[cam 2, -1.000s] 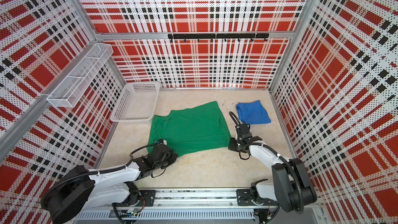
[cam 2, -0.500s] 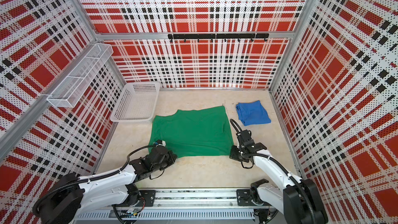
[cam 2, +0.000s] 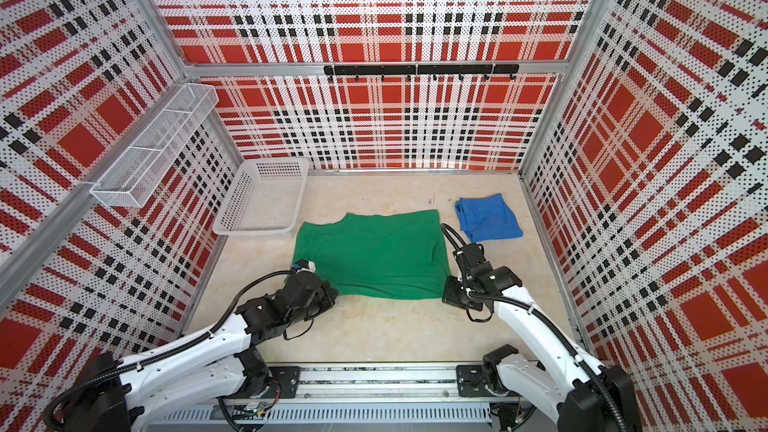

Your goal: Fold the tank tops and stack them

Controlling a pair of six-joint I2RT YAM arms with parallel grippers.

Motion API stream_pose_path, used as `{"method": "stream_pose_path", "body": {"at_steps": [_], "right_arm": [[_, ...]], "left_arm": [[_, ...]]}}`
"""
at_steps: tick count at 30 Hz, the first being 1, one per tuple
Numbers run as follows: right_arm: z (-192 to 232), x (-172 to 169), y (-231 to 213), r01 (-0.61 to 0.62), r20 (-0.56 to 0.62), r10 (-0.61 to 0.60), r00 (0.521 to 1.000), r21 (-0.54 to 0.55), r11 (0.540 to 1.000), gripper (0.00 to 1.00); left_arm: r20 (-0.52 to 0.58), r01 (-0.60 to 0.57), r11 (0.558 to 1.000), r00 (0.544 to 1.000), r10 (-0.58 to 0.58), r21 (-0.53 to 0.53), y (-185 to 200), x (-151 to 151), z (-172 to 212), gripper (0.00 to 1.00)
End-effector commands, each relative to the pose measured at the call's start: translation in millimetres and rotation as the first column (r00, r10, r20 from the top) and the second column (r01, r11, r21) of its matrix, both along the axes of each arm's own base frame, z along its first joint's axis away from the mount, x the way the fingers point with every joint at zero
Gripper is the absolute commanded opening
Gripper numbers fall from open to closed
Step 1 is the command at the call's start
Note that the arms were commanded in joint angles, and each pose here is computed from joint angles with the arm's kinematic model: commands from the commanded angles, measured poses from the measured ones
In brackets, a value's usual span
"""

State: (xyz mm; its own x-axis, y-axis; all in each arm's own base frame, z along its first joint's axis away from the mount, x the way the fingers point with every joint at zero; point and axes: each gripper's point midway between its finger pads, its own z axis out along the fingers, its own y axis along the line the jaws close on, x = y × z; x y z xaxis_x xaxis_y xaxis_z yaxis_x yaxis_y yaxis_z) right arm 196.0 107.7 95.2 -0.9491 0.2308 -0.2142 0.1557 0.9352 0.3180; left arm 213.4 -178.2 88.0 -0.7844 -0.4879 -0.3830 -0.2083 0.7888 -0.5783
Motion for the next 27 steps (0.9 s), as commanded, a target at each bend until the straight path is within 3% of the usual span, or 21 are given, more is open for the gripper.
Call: {"method": "stream_pose_path", "body": {"at_steps": [1,16,27], "right_arm": [[7,4,-9,-0.026,-0.015,0.025,1.000,-0.071,0.997,0.00],[11,83,-13,-0.089,0.041,0.095,0.995,-0.128,0.988,0.00],[-1,141,-13,-0.128,0.047,0.136,0.990,-0.155,0.980,0.00]], "left_arm": [[-0.004,0.039,0.995,0.999,-0.039,0.087,11,6,2,0.00],[-0.030,0.190,0.946,0.981,-0.189,0.263,15,79,5,0.00],[-0.075,0.249,0.912,0.969,-0.237,0.325,18,119,-9,0.00]]}}
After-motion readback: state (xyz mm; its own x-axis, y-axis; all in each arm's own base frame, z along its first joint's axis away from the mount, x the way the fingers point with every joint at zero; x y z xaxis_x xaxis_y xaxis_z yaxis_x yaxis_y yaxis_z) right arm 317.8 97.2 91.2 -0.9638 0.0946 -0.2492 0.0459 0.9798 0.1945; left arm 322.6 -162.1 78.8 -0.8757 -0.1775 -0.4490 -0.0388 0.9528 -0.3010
